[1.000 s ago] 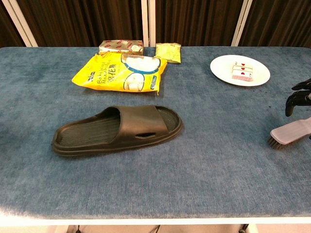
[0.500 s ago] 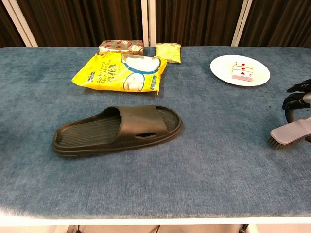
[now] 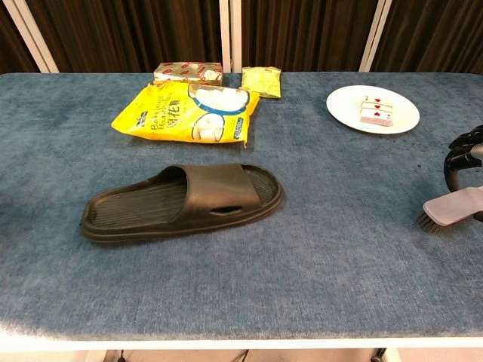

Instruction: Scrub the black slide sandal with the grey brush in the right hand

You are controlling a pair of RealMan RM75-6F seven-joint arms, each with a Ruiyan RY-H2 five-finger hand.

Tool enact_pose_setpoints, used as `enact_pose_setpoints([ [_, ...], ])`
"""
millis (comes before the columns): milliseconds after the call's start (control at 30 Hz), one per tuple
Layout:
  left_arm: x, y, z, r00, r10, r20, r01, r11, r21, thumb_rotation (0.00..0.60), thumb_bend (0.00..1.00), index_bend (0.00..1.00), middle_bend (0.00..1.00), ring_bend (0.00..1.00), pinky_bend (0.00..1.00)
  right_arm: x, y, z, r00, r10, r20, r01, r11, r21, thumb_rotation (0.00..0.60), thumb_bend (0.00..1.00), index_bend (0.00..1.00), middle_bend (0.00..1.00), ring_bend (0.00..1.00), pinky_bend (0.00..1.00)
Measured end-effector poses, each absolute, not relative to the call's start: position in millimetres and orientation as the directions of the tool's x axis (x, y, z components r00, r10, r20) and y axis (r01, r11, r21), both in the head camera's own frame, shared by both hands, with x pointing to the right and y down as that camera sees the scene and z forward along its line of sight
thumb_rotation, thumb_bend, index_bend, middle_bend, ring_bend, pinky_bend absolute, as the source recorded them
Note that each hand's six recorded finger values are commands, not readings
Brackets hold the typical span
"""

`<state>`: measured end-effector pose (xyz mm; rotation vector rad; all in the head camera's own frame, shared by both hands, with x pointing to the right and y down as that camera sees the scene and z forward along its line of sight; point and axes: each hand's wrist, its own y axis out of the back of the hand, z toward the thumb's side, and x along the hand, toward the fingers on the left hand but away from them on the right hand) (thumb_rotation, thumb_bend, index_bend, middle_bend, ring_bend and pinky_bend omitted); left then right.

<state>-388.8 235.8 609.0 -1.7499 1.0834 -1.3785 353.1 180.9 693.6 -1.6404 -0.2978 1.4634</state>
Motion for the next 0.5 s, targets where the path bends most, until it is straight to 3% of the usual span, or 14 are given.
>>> enact_pose_setpoints([
  [100,-388.9,236.0,609.9,0.104,-0.894,0.435,-0.210,-0.448,-0.869,0.370,0.18,0.19,0.20,0.17,0.29,352.3,181.1,693.9,0.278,0.687,-0.671,-0.353,-0.577,-0.737,0.600,0.33,0.75,0.46,0.29,0.29],
  [267,-389.5,236.2,611.6,0.104,-0.892,0.441,-0.214,-0.453,-0.866,0.369,0.18,0.19,0.20,0.17,0.29,352.4,180.6,693.6,0.289,0.701,-0.652,-0.331,-0.565,-0.755,0.600,0.37,0.79,0.57,0.42,0.44],
  [500,-389.5,236.5,611.8,0.105,-0.891,0.441,-0.216,-0.453,-0.865,0.370,0.18,0.19,0.20,0.17,0.29,352.2,181.0,693.2,0.298,0.712,-0.636,-0.309,-0.559,-0.770,0.600,0.44,0.85,0.69,0.55,0.58],
])
